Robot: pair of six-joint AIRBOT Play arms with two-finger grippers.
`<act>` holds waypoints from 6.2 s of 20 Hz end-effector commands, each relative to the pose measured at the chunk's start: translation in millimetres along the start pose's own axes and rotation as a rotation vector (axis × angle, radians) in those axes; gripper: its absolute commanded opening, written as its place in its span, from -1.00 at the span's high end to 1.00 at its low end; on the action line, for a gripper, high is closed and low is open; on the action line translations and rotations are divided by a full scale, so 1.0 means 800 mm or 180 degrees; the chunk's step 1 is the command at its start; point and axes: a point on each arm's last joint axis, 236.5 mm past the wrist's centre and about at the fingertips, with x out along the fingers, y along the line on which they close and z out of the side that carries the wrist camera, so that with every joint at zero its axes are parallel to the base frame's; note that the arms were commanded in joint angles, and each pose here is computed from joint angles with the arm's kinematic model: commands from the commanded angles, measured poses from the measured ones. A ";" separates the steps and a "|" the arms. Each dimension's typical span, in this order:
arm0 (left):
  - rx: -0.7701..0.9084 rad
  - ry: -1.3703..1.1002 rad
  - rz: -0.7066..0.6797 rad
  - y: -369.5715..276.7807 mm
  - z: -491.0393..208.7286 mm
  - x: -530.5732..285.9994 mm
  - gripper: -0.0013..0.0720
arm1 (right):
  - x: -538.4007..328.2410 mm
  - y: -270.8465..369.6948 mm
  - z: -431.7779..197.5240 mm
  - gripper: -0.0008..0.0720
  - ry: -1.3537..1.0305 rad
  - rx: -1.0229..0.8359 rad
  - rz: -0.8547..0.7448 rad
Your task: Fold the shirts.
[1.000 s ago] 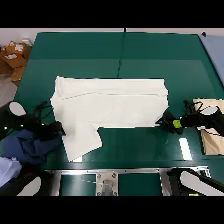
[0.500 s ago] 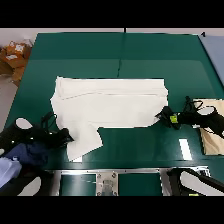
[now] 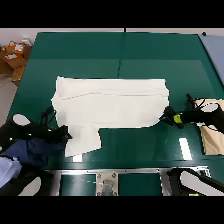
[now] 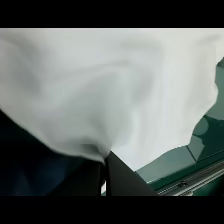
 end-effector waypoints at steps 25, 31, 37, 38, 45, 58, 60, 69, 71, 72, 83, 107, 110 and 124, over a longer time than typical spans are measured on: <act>0.0683 -0.1016 -0.0517 -0.140 0.335 -0.077 0.89 | -0.031 0.109 0.216 0.93 -0.0255 -0.0732 -0.0052; 0.0693 -0.1711 -0.0489 -0.156 0.449 -0.052 -0.03 | -0.003 0.130 0.323 0.11 -0.0696 -0.0664 0.0149; 0.0610 -0.1125 -0.0685 -0.144 0.410 -0.108 -0.79 | -0.052 0.050 0.297 -0.24 -0.0183 -0.1010 -0.0287; 0.0605 -0.0943 -0.0701 -0.139 0.395 -0.107 -0.79 | -0.052 0.032 0.287 -0.24 -0.0050 -0.0997 -0.0358; 0.0582 -0.0337 -0.0715 -0.131 0.341 -0.099 0.82 | -0.057 -0.023 0.244 -0.70 0.0484 -0.1160 -0.0351; 0.0506 -0.0478 -0.0701 -0.133 0.355 -0.098 0.89 | 0.022 -0.005 0.295 -0.70 0.0083 -0.0933 0.0148; 0.0506 -0.0479 -0.0701 -0.133 0.355 -0.098 0.90 | 0.037 -0.009 0.291 -0.57 0.0162 -0.0792 0.0201; 0.0615 -0.0404 -0.0698 -0.156 0.345 -0.080 0.90 | -0.014 0.008 0.271 0.94 0.0498 -0.0952 0.0337; 0.0828 -0.0438 -0.0616 -0.193 0.339 -0.049 0.90 | -0.057 0.057 0.262 0.94 0.0418 -0.1081 0.0636; 0.0950 -0.0488 -0.0592 -0.217 0.337 -0.032 0.90 | -0.082 0.088 0.249 0.94 0.0433 -0.1168 0.0843; 0.1357 -0.0770 -0.1096 -0.446 0.215 0.239 0.89 | -0.242 0.281 0.106 0.93 0.0283 -0.1940 0.1369; 0.1762 -0.1115 -0.0477 -0.258 0.335 -0.226 0.90 | -0.068 0.506 -0.043 0.93 0.0238 -0.2171 0.1994; 0.1786 -0.1053 -0.0398 -0.226 0.330 -0.245 0.89 | 0.013 0.555 -0.095 0.93 0.0171 -0.2165 0.2053; 0.1922 -0.1010 -0.0196 -0.196 0.334 -0.244 0.89 | 0.079 0.491 -0.010 -0.43 0.0118 -0.1934 0.1632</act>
